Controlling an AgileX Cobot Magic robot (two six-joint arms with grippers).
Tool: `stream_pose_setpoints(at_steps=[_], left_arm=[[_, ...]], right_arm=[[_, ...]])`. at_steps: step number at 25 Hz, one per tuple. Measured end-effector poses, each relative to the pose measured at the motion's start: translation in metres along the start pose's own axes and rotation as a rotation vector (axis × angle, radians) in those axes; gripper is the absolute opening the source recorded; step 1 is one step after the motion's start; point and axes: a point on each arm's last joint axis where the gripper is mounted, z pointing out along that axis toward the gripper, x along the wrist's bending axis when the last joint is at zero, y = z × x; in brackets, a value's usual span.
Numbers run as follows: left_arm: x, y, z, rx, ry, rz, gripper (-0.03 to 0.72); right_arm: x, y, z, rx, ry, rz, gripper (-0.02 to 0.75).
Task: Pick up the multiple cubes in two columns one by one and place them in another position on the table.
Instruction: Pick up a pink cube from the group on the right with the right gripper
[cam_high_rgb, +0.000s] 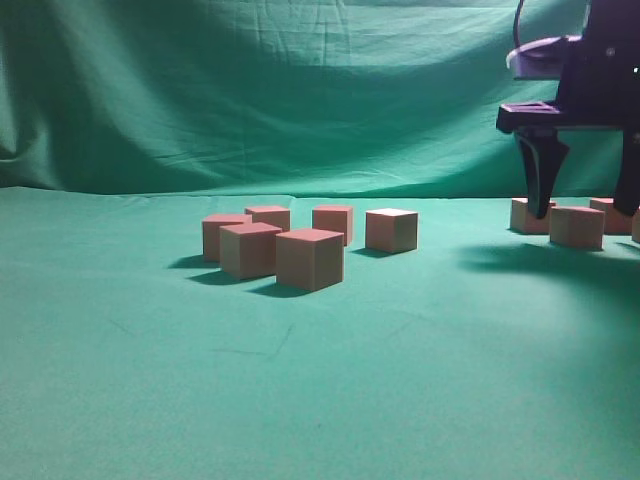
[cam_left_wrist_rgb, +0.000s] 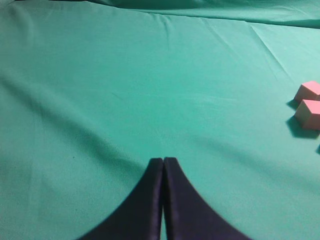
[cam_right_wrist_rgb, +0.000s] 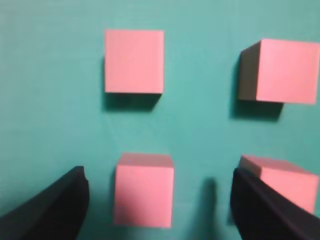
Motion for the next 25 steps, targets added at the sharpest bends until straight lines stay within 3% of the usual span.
stream_pose_setpoints(at_steps=[5, 11, 12, 18, 25], left_arm=[[0.0, 0.0, 0.0, 0.0, 0.0, 0.0, 0.0], [0.0, 0.0, 0.0, 0.0, 0.0, 0.0, 0.0], [0.0, 0.0, 0.0, 0.0, 0.0, 0.0, 0.0], [0.0, 0.0, 0.0, 0.0, 0.0, 0.0, 0.0], [0.0, 0.0, 0.0, 0.0, 0.0, 0.0, 0.0]], right_arm=[[0.001, 0.001, 0.015, -0.004, 0.003, -0.003, 0.58], [0.001, 0.001, 0.022, -0.003, 0.004, -0.005, 0.262], [0.001, 0.001, 0.022, -0.005, 0.004, -0.005, 0.246], [0.001, 0.007, 0.009, 0.04, -0.004, -0.003, 0.255], [0.015, 0.012, -0.087, 0.009, 0.005, -0.036, 0.255]])
